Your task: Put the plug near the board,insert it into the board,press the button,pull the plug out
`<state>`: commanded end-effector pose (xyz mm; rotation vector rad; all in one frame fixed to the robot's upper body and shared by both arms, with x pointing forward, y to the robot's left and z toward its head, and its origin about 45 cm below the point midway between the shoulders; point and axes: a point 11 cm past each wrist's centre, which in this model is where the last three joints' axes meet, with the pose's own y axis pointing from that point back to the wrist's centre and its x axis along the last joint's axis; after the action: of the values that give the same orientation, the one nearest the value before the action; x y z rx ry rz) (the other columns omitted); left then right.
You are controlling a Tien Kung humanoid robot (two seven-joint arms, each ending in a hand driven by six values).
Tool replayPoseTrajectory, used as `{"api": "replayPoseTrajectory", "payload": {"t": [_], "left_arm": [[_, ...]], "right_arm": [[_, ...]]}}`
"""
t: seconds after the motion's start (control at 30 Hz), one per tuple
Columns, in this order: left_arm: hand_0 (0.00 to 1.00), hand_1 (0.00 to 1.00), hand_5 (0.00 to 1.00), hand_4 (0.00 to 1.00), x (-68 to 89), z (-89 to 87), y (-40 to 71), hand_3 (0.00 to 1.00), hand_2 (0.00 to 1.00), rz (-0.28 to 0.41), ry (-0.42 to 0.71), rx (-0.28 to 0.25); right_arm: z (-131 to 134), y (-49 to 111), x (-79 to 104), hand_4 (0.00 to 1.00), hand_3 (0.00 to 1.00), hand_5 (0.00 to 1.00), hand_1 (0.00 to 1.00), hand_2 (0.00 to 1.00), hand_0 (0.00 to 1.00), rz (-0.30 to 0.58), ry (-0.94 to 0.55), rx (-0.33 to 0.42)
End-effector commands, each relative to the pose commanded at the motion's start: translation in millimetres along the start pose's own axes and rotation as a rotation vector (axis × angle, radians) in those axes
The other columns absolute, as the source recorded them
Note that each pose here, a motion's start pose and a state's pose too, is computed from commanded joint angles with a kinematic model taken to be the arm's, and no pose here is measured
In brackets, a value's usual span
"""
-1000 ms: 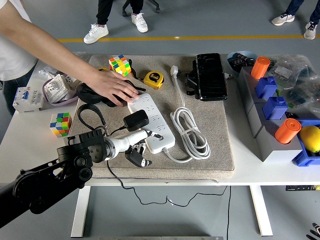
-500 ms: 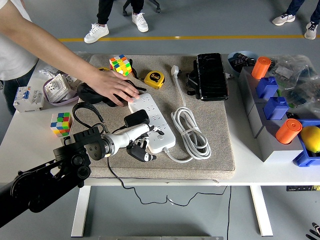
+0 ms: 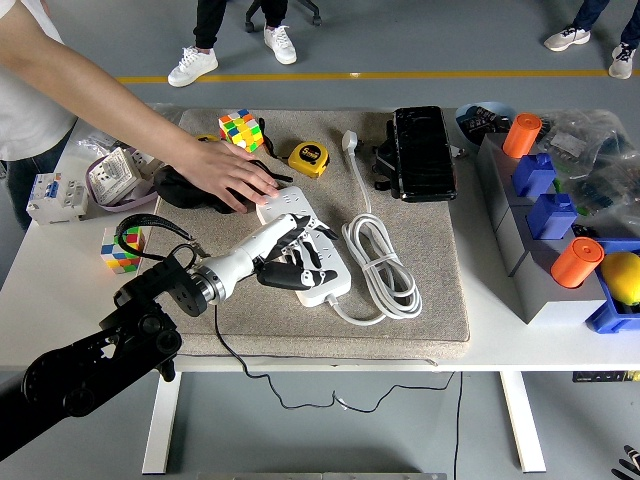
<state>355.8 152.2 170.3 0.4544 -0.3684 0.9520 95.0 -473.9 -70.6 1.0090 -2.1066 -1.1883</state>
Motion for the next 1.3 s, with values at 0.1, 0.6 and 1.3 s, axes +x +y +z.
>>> {"api": "replayPoseTrajectory", "payload": {"t": [0.1, 0.6, 1.3], "left_arm": [[0.392, 0.505, 0.274, 0.865, 6.9, -3.8, 0.4, 0.608, 0.519, 0.063, 0.055, -0.024], [0.559, 0.630, 0.314, 0.881, 37.5, -33.2, 5.7, 0.596, 0.587, 0.274, 0.129, -0.035], [0.631, 0.665, 0.291, 0.880, 43.4, -34.5, 6.3, 0.594, 0.600, 0.279, 0.056, -0.029]], "right_arm": [[0, 0.0, -0.1, 0.771, 0.494, 0.494, 0.643, 0.584, 0.593, 0.000, 0.000, -0.001], [1, 0.1, -0.3, 0.771, 0.495, 0.494, 0.644, 0.584, 0.593, 0.000, -0.002, 0.000], [0, 0.1, -0.9, 0.771, 0.494, 0.494, 0.644, 0.584, 0.594, -0.001, -0.001, 0.003]]}}
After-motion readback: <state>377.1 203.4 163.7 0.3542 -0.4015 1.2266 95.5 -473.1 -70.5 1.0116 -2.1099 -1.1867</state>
